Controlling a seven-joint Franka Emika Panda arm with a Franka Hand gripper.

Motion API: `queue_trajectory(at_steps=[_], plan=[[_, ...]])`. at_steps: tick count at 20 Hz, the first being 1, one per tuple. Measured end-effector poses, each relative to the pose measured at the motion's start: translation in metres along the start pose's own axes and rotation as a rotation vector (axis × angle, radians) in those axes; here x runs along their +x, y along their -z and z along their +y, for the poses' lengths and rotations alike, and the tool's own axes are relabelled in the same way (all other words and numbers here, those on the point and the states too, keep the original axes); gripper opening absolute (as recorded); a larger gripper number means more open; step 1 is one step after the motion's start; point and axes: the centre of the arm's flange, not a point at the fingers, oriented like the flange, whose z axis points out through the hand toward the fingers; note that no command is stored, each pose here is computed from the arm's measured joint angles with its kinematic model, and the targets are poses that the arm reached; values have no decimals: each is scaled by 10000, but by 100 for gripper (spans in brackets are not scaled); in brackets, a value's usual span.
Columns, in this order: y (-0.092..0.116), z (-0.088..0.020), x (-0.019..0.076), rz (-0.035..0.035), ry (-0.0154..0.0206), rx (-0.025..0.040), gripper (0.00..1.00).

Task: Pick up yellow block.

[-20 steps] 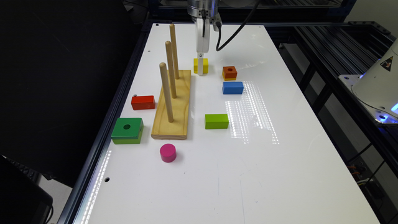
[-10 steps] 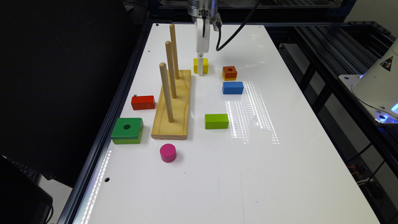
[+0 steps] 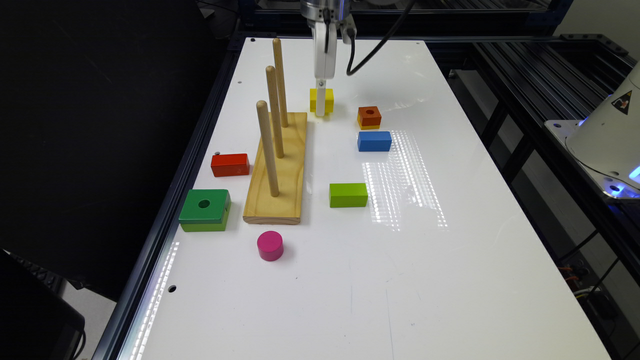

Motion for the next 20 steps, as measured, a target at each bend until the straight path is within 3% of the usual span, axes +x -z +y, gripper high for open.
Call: queue_trajectory(at_steps=[2, 7, 8, 11, 14, 18, 20], plan=[[74, -8, -13, 11, -4, -40, 0], [70, 4, -19, -9, -16, -52, 0], [75, 3, -18, -1, -15, -49, 0], [251, -21, -8, 107, -29, -60, 0], [480, -46, -31, 108, -64, -141, 0], [490, -36, -40, 73, -84, -167, 0], [549, -41, -32, 147, -92, -157, 0]])
